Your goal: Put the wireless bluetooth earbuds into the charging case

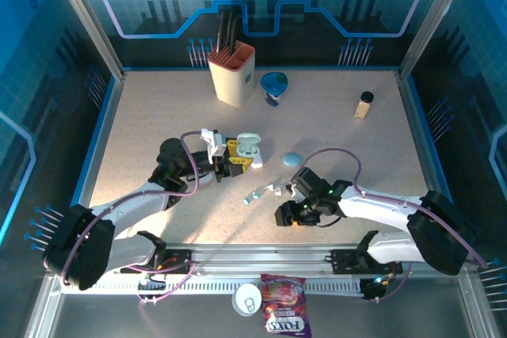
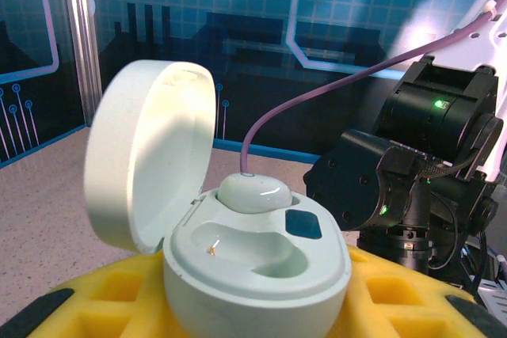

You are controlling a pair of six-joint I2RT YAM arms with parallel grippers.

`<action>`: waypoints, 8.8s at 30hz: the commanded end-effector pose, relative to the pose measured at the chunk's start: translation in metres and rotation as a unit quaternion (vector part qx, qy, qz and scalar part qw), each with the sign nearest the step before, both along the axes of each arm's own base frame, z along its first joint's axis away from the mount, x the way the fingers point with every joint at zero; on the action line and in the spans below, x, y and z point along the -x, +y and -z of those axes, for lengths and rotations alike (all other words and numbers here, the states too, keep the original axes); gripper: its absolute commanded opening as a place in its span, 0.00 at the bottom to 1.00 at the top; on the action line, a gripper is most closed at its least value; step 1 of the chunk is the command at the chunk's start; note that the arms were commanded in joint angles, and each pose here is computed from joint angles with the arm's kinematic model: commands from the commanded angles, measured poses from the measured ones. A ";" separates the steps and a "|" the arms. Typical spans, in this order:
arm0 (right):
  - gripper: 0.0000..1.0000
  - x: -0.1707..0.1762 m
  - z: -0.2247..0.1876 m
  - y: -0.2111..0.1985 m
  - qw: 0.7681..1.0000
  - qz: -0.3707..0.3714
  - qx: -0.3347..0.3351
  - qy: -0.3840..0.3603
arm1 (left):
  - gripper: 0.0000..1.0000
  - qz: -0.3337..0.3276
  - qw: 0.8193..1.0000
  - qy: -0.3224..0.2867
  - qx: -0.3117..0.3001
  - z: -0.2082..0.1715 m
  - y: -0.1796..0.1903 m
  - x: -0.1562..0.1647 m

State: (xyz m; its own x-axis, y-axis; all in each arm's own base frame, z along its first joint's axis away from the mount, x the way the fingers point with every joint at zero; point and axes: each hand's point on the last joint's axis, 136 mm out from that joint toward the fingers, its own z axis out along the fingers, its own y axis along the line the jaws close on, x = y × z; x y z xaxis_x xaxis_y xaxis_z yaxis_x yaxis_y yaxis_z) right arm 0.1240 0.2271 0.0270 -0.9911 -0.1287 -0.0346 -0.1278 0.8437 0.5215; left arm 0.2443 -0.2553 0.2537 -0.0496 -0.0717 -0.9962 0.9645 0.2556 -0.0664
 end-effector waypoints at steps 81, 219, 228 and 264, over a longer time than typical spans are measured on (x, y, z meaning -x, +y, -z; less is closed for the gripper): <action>0.21 -0.123 -0.248 0.032 0.945 -0.038 -0.021 -0.324 | 0.39 -0.162 0.980 -0.090 -0.065 0.029 -0.037 -0.050; 0.19 -0.257 -0.129 -0.017 0.929 0.224 -0.214 -0.201 | 0.99 -0.227 0.971 0.041 -0.060 0.025 0.007 -0.049; 0.21 -0.299 -0.053 -0.007 0.948 0.225 -0.174 -0.145 | 0.99 -0.292 0.945 0.101 -0.108 0.043 0.042 -0.060; 0.84 -0.234 -0.037 -0.018 0.989 0.026 -0.035 -0.140 | 0.99 -0.520 0.755 0.392 -0.074 0.108 0.102 -0.100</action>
